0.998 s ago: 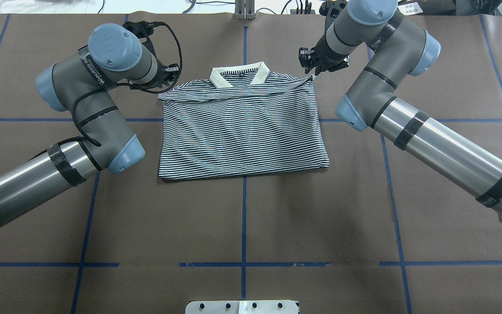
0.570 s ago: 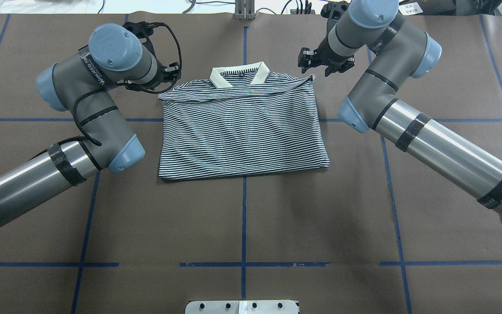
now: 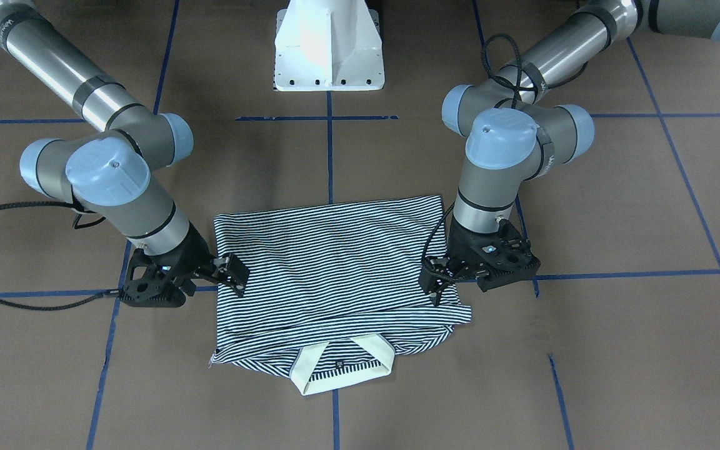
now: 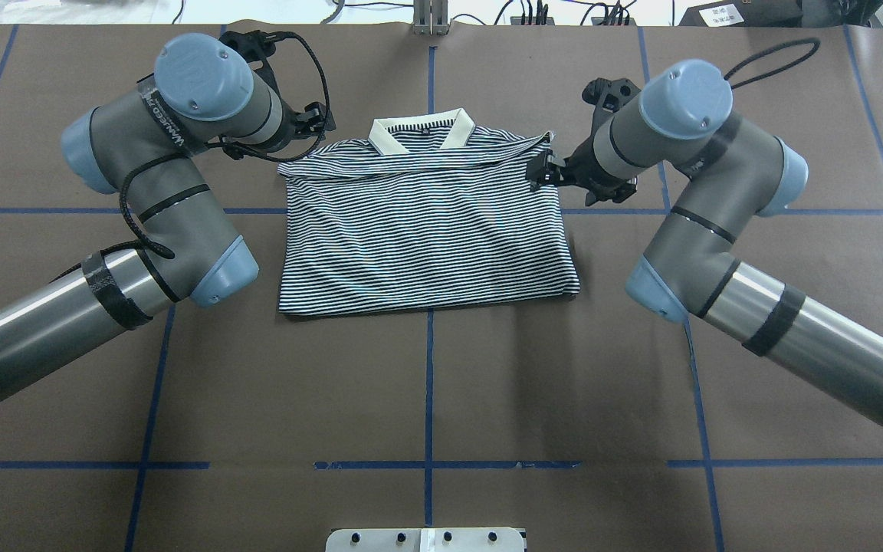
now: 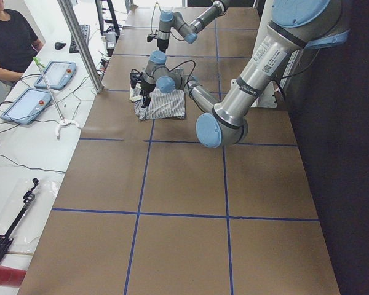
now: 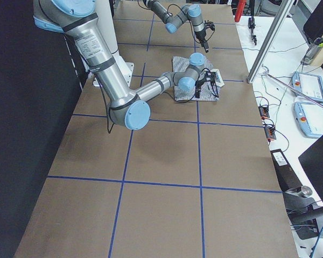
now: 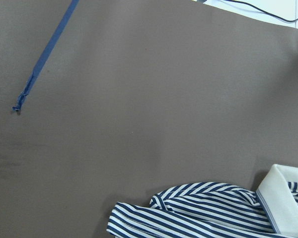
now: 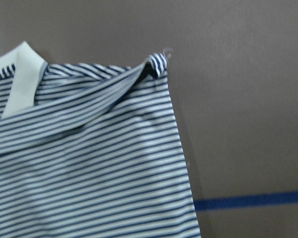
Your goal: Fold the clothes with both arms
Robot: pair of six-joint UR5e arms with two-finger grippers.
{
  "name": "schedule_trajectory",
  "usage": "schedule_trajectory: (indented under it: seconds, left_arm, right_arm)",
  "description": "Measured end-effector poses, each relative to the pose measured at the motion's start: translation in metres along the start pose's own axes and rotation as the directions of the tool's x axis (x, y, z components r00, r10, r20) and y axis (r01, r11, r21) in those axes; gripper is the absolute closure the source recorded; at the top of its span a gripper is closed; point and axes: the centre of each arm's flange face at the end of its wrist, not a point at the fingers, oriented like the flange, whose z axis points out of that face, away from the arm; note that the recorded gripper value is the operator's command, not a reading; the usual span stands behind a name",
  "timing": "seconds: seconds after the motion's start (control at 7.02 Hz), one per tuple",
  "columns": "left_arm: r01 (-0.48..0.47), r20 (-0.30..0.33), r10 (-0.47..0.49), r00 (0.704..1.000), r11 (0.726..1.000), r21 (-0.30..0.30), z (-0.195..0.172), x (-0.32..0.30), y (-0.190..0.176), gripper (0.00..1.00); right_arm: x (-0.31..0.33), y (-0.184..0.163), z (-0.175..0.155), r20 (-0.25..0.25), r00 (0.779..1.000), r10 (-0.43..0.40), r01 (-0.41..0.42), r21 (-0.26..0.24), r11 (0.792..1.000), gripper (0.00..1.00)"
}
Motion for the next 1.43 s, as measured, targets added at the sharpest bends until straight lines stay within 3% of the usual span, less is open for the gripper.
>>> schedule_trajectory:
  seconds: [0.43,1.0,1.14,1.28,1.43]
  left_arm:
    - [0.0,-0.002,0.0,1.0,1.0,-0.001,-0.003,0.0,0.001,0.0]
    - [0.015,-0.005,-0.015,1.0,1.0,-0.008,-0.002,0.003,0.008,0.0]
    - [0.016,-0.005,-0.016,1.0,1.0,-0.01,-0.001,0.003,0.009,0.0]
    - [0.016,-0.004,-0.016,1.0,1.0,-0.01,-0.001,0.003,0.01,0.0]
    - [0.016,-0.003,-0.016,1.0,1.0,-0.01,-0.001,0.002,0.01,0.0]
  right_arm:
    - [-0.005,0.088,0.005,-0.053,0.999,0.001,-0.004,-0.046,0.999,0.0]
    - [0.008,0.104,0.023,-0.104,0.995,-0.004,-0.002,-0.057,0.998,0.0]
    - [0.013,0.103,0.028,-0.117,0.993,-0.003,-0.004,-0.058,0.998,0.14]
    - [0.016,0.103,0.032,-0.126,0.992,-0.003,-0.005,-0.06,0.998,0.72]
    - [0.015,0.102,0.032,-0.126,0.992,-0.004,-0.003,-0.06,0.998,1.0]
